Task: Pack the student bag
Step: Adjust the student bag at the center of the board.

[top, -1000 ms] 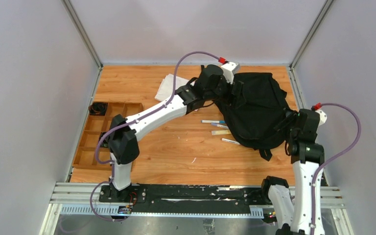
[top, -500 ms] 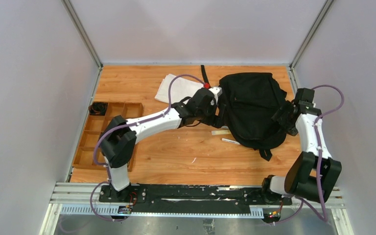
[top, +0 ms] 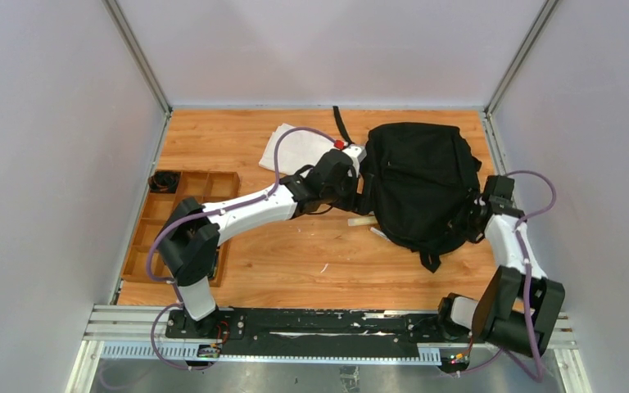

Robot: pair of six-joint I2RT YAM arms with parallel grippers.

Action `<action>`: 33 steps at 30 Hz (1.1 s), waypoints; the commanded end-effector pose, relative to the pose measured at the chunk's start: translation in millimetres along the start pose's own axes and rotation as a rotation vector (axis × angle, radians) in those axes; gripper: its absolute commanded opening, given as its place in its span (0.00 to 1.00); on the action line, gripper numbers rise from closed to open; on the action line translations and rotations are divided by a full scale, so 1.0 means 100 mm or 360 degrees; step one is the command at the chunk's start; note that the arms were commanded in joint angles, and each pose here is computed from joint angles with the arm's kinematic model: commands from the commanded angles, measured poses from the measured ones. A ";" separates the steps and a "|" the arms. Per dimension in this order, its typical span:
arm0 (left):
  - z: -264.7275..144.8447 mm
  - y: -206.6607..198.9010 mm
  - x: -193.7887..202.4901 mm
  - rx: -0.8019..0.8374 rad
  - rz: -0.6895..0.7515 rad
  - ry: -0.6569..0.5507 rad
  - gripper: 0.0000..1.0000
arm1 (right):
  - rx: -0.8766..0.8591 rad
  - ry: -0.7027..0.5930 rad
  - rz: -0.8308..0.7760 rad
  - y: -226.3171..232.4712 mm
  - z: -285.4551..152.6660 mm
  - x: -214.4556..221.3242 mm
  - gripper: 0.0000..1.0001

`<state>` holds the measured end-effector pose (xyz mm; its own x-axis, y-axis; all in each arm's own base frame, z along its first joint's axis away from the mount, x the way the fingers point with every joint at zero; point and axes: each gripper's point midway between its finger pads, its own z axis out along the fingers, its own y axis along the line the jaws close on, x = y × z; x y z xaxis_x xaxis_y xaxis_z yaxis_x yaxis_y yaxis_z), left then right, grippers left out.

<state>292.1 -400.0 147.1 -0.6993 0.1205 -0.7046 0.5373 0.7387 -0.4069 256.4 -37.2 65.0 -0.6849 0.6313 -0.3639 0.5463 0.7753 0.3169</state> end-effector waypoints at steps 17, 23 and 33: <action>-0.33 0.08 -0.31 -0.0082 0.0132 -0.0130 0.80 | -0.0118 -0.0111 -0.0259 0.52 -0.82 0.70 0.41; -0.27 -0.30 -0.19 0.0099 0.0178 -0.0065 0.74 | 0.0085 -0.0523 -0.0288 0.23 -1.10 0.19 0.48; -0.01 -0.87 -0.03 0.0268 0.0398 0.0019 0.72 | -0.0434 -0.0250 -0.0279 0.81 -0.87 -0.09 0.36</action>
<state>244.7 -456.2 192.2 -0.5612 0.2621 -0.7850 0.7377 0.5885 -0.3309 237.2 -13.3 139.2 -0.6412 0.5474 -0.5378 0.4682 0.8344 0.2910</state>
